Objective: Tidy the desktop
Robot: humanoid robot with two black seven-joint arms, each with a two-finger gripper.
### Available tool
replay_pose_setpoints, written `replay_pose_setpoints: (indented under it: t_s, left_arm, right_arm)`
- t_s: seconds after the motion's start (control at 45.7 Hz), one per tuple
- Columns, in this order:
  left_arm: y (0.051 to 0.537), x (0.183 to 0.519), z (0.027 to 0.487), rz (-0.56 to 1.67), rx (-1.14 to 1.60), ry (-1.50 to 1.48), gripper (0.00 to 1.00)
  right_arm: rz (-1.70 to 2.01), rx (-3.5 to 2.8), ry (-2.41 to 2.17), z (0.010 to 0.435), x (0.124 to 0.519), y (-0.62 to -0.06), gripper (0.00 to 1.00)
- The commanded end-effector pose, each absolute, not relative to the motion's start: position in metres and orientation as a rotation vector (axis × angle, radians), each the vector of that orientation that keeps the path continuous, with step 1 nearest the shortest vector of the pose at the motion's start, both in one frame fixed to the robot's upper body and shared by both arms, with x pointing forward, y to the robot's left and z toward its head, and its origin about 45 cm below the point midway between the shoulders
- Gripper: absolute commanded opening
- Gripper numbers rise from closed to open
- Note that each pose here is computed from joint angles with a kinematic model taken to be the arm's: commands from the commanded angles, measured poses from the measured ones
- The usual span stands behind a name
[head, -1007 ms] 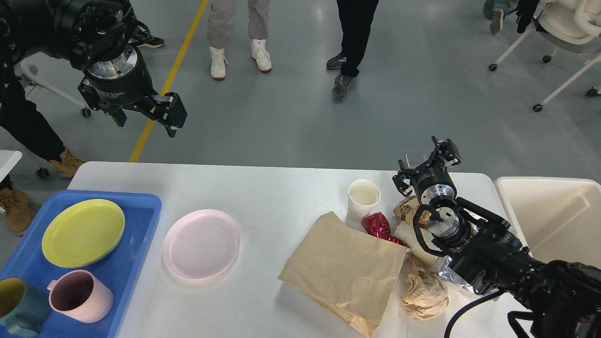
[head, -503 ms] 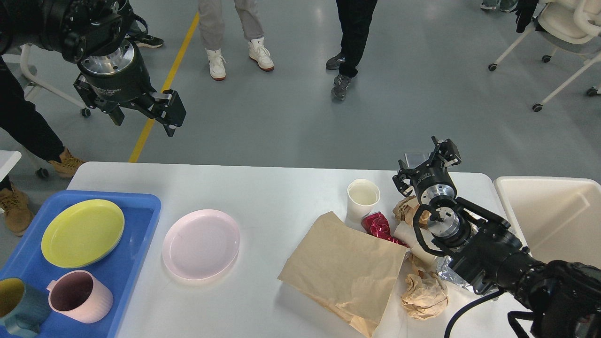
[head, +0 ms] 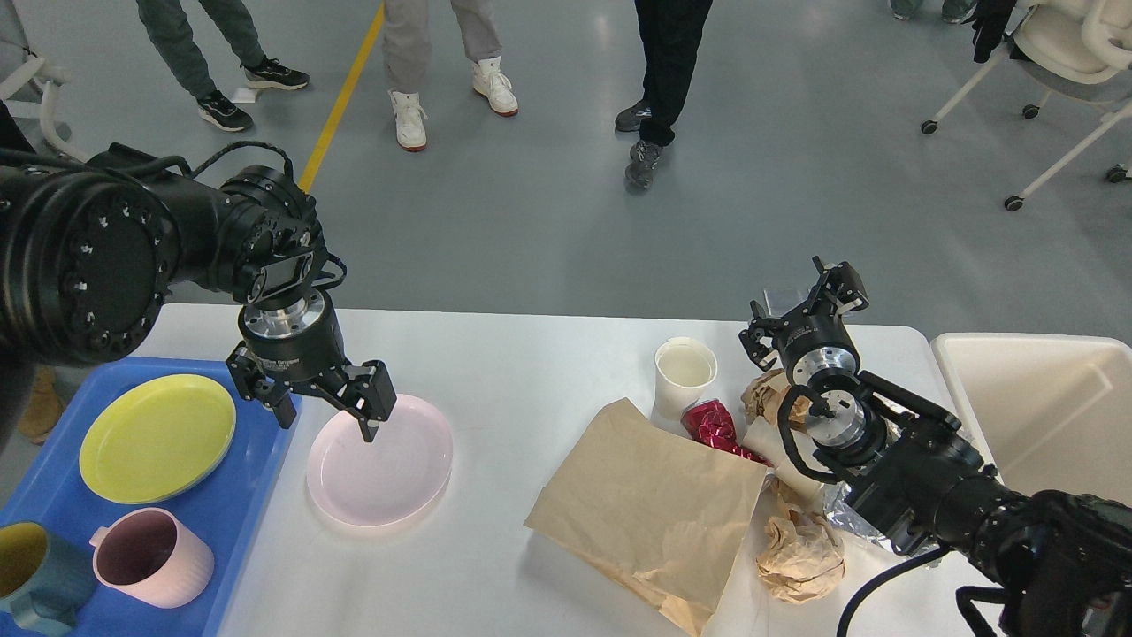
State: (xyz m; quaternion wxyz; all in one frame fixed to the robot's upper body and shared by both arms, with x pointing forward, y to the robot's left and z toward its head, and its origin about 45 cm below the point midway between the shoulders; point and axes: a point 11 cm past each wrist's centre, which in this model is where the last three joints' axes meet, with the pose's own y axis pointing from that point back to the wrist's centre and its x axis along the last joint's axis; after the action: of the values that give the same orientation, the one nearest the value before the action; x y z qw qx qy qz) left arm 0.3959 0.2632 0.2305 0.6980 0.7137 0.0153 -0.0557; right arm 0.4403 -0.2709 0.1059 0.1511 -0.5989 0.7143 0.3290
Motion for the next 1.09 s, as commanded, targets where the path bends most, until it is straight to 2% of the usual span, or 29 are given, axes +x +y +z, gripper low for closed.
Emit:
replay_pose_setpoints:
  t_s: [0.0,0.153,0.569,1.072]
  left_arm:
    - [0.273,0.387,0.202,-0.121,1.582,0.05,0.95]
    - [0.283,0.388,0.176,-0.079,1.582,-0.007,0.95]
    - [0.315,0.387,0.145,0.026,1.756,-0.057,0.95]
    - [0.306,0.378,0.112,0.08,1.669,-0.003,0.94]
  right_arm:
    - [0.945,-1.72,2.051,0.106,0.44,-0.271,1.0]
    - [0.945,-1.72,2.051,0.106,0.44,-0.271,1.0]
    - [0.945,-1.72,2.051,0.106,0.44,-0.271,1.0]
    - [0.945,-1.72,2.051,0.106,0.44,-0.271,1.0]
